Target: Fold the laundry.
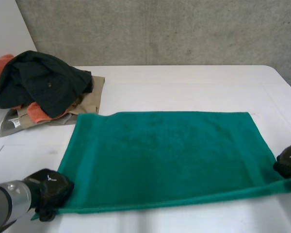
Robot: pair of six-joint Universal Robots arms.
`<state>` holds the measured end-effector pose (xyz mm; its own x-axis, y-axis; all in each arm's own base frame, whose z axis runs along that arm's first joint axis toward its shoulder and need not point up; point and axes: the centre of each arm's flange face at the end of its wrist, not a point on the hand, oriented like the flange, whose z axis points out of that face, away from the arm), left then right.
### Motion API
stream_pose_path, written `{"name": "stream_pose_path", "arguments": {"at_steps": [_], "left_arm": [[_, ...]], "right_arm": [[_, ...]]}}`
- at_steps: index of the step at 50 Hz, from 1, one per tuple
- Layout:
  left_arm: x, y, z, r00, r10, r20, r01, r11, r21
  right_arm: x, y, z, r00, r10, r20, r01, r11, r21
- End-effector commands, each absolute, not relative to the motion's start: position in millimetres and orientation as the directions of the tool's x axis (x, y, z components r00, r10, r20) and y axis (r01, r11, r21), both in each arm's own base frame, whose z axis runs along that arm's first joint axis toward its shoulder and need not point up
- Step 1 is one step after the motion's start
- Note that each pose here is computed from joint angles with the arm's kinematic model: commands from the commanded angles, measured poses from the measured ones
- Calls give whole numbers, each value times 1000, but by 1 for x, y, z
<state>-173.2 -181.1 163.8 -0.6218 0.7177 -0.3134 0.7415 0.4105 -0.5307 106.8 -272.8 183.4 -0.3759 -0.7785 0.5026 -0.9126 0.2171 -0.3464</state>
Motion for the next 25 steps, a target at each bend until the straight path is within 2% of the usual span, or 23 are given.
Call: {"name": "stream_pose_path", "arguments": {"at_steps": [1,3,4,5,8,12,17,22,25], "left_arm": [[-199,-244,183,-711,592,-381,628,290,-722],[-206,-261,186,-735,559,-383,591,253,-766],[-214,-278,186,-758,528,-383,556,216,-802],[-218,-287,187,-766,513,-388,543,193,-817],[-232,-321,186,-789,455,-413,511,111,-853],[-247,-358,182,-796,382,-469,522,42,-852],[-261,-388,167,-784,325,-529,568,28,-823],[-271,-404,158,-779,299,-551,580,11,-814],[-283,-405,153,-769,329,-548,574,-20,-818]], "right_arm": [[127,-317,168,-504,-638,583,-842,210,-497],[131,-327,167,-533,-601,595,-821,199,-535],[133,-332,166,-547,-582,601,-812,193,-552],[136,-343,165,-575,-543,612,-791,179,-585],[142,-367,164,-621,-448,644,-758,132,-639],[149,-394,163,-664,-337,668,-726,78,-683],[159,-420,161,-684,-236,690,-713,15,-701],[166,-440,158,-686,-166,708,-714,-32,-699],[174,-450,150,-682,-156,714,-717,-51,-696]]}}
